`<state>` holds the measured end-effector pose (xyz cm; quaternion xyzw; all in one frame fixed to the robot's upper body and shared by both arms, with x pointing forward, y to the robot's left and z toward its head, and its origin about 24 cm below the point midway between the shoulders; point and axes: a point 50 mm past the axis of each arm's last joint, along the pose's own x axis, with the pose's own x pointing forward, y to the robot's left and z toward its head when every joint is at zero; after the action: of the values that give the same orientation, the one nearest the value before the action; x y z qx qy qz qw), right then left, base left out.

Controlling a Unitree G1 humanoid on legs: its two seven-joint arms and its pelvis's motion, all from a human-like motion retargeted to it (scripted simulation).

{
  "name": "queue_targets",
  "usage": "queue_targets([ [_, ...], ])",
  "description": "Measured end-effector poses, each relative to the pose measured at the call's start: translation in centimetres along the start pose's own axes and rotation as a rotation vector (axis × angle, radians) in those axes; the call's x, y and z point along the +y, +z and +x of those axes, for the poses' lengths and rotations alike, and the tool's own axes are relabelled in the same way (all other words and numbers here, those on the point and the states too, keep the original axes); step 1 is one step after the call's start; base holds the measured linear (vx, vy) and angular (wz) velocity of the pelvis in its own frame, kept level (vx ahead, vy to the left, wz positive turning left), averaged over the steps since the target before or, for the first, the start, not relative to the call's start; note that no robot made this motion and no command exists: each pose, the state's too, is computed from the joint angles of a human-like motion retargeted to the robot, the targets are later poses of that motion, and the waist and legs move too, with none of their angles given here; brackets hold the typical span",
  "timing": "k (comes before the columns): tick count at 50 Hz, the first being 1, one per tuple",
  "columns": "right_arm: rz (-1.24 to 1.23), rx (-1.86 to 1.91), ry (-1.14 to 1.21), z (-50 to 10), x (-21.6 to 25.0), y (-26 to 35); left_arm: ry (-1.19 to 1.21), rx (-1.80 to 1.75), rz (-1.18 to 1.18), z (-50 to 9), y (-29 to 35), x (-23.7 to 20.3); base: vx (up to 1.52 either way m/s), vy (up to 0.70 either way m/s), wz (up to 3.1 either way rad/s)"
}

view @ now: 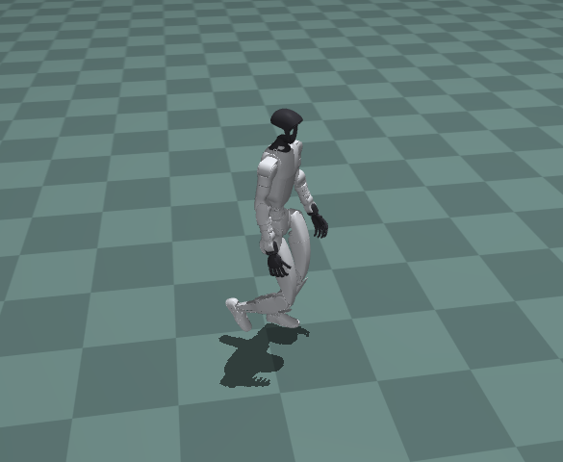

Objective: Walk

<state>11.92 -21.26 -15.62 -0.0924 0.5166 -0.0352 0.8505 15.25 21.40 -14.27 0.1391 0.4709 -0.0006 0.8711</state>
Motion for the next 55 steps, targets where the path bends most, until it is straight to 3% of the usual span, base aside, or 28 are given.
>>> queue_targets([
  [15, 0.021, 0.013, -0.004, 0.1, 1.3, 0.1, 0.097, -0.235, 0.034, 0.5, 6.6, 2.3, 0.68, -0.03, 0.25],
  [32, -0.031, -0.038, -0.037, 0.3, -0.9, 1.6, -0.071, 0.172, -0.008, -1.3, -5.2, -1.7, 0.61, -0.06, 0.13],
  [45, -0.088, -0.235, 0.041, 0.5, 0.0, 7.4, -0.045, 0.221, -0.042, -2.3, -7.6, -0.6, 0.52, 0.01, -0.10],
  [55, -0.092, -0.168, 0.086, 0.4, 1.7, 5.1, -0.035, 0.226, -0.071, -2.4, -7.7, -1.2, 0.58, 0.10, -0.01],
])
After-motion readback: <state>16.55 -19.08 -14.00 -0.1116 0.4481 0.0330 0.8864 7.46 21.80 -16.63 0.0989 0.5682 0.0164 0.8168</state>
